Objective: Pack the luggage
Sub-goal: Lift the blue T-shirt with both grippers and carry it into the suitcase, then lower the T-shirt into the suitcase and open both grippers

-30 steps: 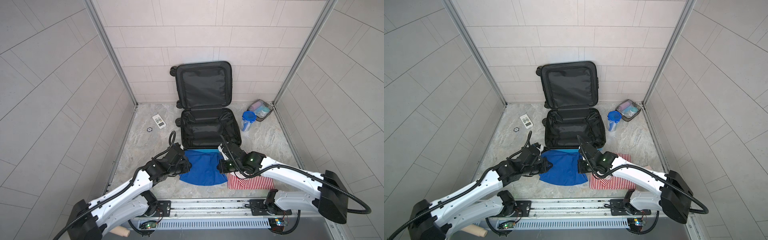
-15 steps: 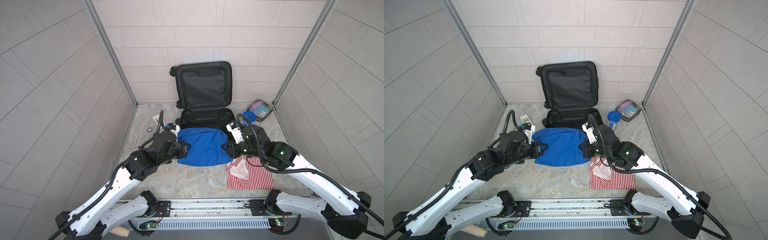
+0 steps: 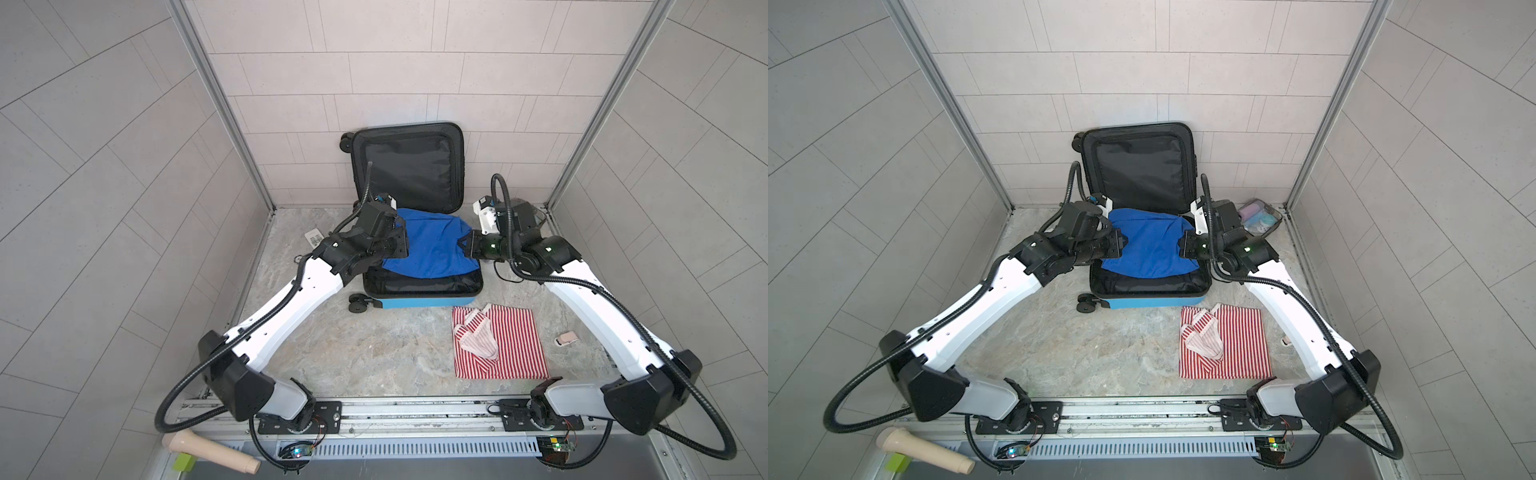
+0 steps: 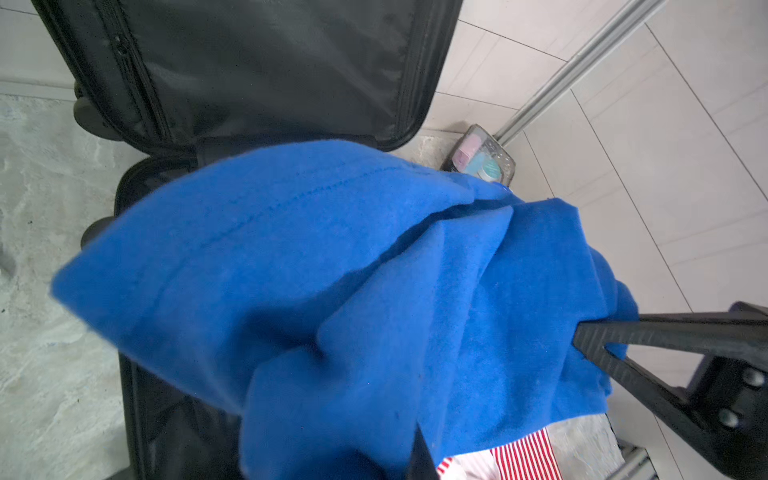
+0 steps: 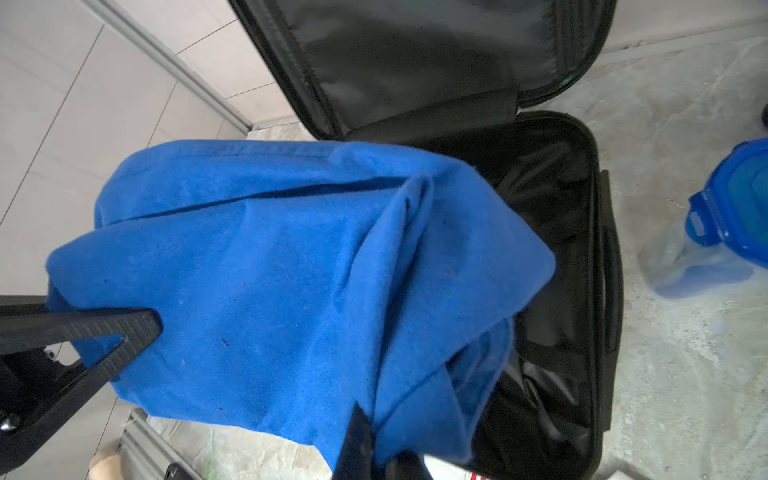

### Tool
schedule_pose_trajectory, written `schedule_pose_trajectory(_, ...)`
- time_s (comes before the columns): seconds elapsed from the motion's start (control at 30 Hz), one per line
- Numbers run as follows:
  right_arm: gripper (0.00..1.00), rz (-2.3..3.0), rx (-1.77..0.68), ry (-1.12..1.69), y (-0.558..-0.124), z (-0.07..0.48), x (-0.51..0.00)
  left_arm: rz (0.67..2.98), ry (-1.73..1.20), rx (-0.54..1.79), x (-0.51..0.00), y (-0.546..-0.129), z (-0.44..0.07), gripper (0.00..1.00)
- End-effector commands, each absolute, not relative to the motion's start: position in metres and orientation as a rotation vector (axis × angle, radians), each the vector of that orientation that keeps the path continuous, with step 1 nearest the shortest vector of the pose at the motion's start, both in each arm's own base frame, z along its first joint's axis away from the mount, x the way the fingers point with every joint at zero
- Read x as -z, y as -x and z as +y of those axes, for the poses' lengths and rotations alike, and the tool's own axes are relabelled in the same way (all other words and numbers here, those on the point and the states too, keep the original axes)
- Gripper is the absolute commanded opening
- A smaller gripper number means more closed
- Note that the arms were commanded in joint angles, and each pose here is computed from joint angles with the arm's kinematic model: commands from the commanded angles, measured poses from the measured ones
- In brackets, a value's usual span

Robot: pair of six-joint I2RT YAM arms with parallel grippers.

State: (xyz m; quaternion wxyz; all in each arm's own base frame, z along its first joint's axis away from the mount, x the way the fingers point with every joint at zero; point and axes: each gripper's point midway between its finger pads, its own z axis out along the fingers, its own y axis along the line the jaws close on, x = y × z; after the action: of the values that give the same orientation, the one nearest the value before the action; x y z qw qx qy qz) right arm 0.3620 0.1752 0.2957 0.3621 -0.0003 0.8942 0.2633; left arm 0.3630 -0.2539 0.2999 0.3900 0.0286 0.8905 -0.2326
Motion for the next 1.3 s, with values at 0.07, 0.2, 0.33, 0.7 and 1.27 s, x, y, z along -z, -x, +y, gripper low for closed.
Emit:
schedule_pose_trajectory(0.07,0.00,2.301,-0.715,-0.061,-0.406,0.170,-0.288,2.278,-0.035,0.577,-0.271,-0.415,-0.249,0.00)
schedule_pose_trajectory(0.2,0.00,2.409,-0.696,-0.085,-0.430,0.170,-0.249,2.366,0.019,0.553,-0.224,-0.439,-0.240,0.00)
schedule_pose_trajectory(0.33,0.00,2.509,-0.687,-0.058,-0.444,0.177,-0.204,2.467,0.027,0.509,-0.175,-0.449,-0.239,0.00)
schedule_pose_trajectory(0.7,0.04,2.711,-0.573,-0.074,-0.431,0.167,-0.115,2.663,0.082,0.401,-0.100,-0.433,-0.220,0.00)
schedule_pose_trajectory(1.27,0.68,2.619,-0.376,-0.038,-0.427,0.139,-0.179,2.572,0.085,0.351,-0.156,-0.432,-0.198,0.58)
